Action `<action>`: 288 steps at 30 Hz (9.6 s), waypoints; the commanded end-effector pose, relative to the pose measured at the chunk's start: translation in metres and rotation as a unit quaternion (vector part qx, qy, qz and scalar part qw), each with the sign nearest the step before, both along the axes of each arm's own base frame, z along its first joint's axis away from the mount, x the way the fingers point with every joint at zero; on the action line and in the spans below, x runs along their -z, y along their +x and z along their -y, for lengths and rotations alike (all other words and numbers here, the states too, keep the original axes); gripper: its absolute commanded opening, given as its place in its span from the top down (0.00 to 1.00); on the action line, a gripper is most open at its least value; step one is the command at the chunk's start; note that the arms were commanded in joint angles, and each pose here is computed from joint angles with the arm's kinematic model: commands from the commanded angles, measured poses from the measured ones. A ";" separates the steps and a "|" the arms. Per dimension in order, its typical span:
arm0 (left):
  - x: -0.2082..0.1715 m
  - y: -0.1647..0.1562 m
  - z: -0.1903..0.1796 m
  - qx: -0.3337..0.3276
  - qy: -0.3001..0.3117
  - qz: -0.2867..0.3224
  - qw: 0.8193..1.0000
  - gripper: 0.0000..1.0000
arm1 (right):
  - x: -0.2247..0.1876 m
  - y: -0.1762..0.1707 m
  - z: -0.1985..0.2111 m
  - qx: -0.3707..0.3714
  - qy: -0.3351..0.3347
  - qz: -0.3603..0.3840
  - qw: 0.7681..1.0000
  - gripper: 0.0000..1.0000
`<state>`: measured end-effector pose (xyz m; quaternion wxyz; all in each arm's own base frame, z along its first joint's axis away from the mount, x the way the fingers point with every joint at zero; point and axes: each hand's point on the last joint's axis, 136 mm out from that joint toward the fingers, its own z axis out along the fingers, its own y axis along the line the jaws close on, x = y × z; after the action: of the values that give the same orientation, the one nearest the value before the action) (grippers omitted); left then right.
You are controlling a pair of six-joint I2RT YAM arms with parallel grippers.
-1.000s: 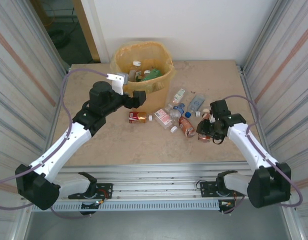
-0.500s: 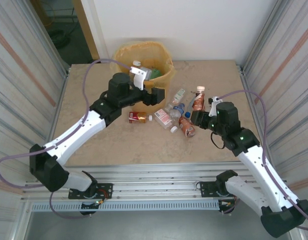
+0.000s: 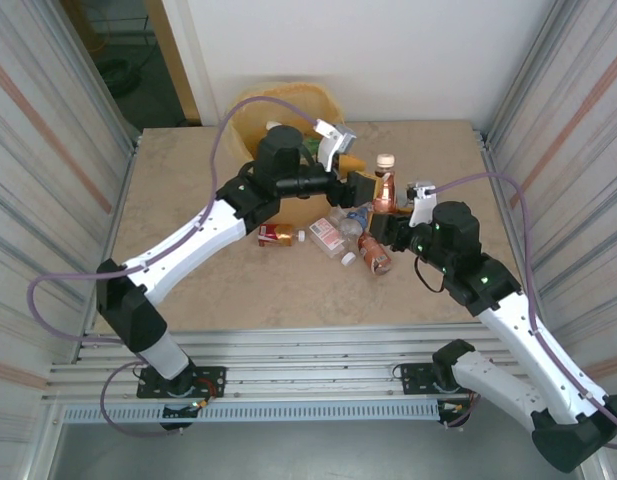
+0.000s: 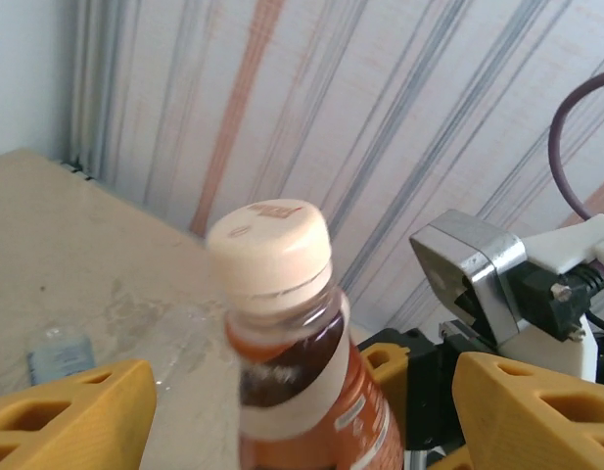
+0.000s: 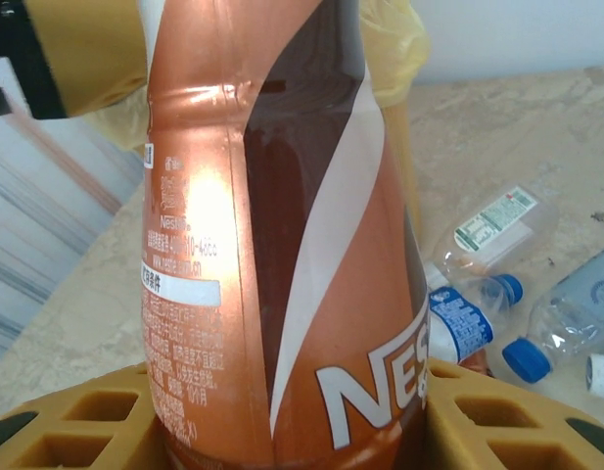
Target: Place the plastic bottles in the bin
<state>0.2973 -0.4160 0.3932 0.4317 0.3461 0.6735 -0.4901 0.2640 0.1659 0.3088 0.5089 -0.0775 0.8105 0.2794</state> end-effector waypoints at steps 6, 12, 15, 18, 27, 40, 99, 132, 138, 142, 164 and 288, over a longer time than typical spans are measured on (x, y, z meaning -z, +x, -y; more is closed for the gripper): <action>-0.007 -0.004 0.018 0.040 -0.002 -0.001 0.999 0.28 | -0.032 0.003 -0.015 -0.023 -0.006 0.055 0.998 0.51; -0.007 -0.003 0.023 0.048 -0.008 -0.008 0.999 0.54 | -0.030 0.006 -0.020 -0.022 -0.023 0.055 0.998 0.50; -0.005 -0.002 0.021 0.045 -0.007 -0.011 0.999 0.69 | -0.027 0.008 -0.020 -0.017 -0.029 0.052 0.998 0.49; -0.004 -0.001 0.018 0.040 -0.007 -0.010 0.999 0.78 | -0.025 0.008 -0.020 -0.017 -0.032 0.050 0.998 0.44; -0.023 0.012 -0.011 -0.003 -0.009 0.029 1.000 0.91 | -0.025 0.005 -0.009 0.002 -0.036 0.055 0.998 0.02; -0.090 0.045 -0.082 -0.135 0.011 0.177 0.975 0.92 | -0.017 -0.001 0.013 0.049 -0.038 0.051 0.997 0.02; 0.028 0.244 -0.226 -0.405 0.218 0.009 0.888 0.34 | 0.009 0.000 0.043 0.135 -0.040 0.008 0.990 0.02; -0.037 0.085 -0.235 -0.381 0.042 0.081 0.920 0.01 | 0.120 0.045 0.065 0.192 -0.135 -0.243 0.941 0.02; -0.005 0.069 -0.249 -0.403 0.039 0.045 0.913 0.01 | 0.159 0.053 0.049 0.152 -0.153 -0.311 0.925 0.02; 0.011 0.065 -0.256 -0.417 0.044 0.026 0.908 0.01 | 0.184 0.057 0.039 0.127 -0.170 -0.348 0.913 0.02; 0.039 0.068 -0.262 -0.431 0.038 -0.007 0.902 0.01 | 0.263 0.042 0.028 0.072 -0.211 -0.446 0.867 0.16; -0.065 0.025 -0.065 -0.069 -0.056 0.037 0.995 0.96 | -0.021 -0.002 -0.031 -0.021 -0.069 0.058 0.996 0.02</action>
<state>0.3207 -0.3758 0.4114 0.4438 0.2865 0.6786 -0.5103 0.2661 0.2067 0.3088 0.5137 -0.1521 0.8113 0.2342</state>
